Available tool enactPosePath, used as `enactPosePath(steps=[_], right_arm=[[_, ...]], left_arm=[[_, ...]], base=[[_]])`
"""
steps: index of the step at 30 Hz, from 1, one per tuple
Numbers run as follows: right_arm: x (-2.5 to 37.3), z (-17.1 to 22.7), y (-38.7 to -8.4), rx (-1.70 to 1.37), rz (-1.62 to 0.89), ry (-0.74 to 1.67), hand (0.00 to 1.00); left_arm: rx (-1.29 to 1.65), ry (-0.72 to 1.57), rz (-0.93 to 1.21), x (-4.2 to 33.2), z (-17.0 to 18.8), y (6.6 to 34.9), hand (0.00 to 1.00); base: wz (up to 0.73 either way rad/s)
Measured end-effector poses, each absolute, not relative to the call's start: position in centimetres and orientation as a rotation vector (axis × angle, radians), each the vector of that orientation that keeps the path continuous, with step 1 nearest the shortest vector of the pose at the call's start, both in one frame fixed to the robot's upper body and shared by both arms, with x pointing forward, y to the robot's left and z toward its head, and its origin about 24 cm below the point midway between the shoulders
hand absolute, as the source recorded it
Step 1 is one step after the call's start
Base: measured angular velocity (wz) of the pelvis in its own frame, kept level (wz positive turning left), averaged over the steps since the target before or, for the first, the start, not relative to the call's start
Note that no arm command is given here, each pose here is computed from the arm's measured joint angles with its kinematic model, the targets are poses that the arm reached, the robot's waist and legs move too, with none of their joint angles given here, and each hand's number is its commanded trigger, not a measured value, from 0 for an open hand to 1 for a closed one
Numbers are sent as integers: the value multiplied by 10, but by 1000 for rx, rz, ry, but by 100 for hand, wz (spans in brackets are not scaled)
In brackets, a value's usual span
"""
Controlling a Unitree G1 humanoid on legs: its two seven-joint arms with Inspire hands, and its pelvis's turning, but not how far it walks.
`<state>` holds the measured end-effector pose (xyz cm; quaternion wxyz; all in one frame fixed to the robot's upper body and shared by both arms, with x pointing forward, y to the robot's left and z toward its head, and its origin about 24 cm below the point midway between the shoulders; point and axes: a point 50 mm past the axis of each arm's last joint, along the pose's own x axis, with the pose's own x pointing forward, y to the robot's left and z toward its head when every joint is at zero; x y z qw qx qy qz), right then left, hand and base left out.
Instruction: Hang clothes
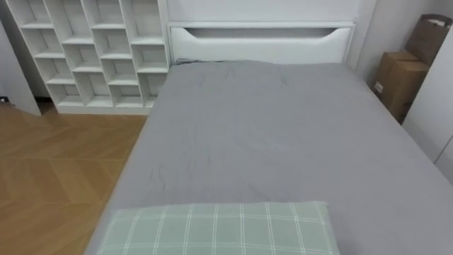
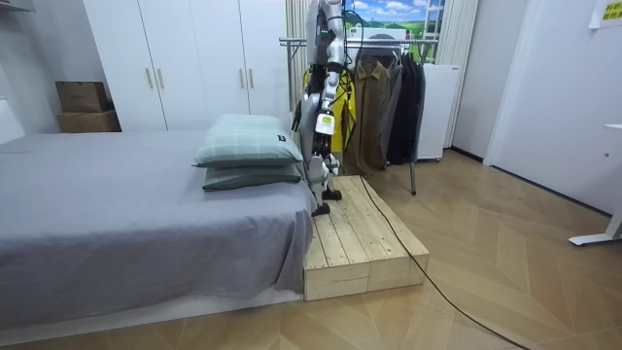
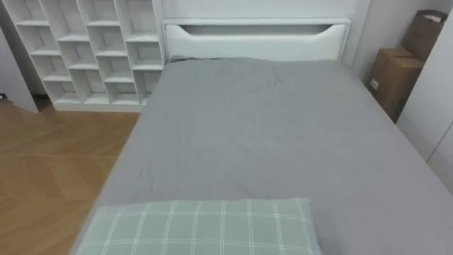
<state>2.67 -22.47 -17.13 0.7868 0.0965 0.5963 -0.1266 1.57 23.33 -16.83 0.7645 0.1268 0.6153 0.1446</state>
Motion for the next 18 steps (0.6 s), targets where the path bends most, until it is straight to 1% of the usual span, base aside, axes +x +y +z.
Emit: enactPosePath(steps=[7, 18], right_arm=[[28, -171, -224, 216, -265, 1281, 0], [27, -171, -224, 223, -271, 1282, 0]], left_arm=[[256, 1333, 298, 17, -169, 228, 0], [247, 1331, 288, 17, -170, 228, 0]], base=[[0], [0]])
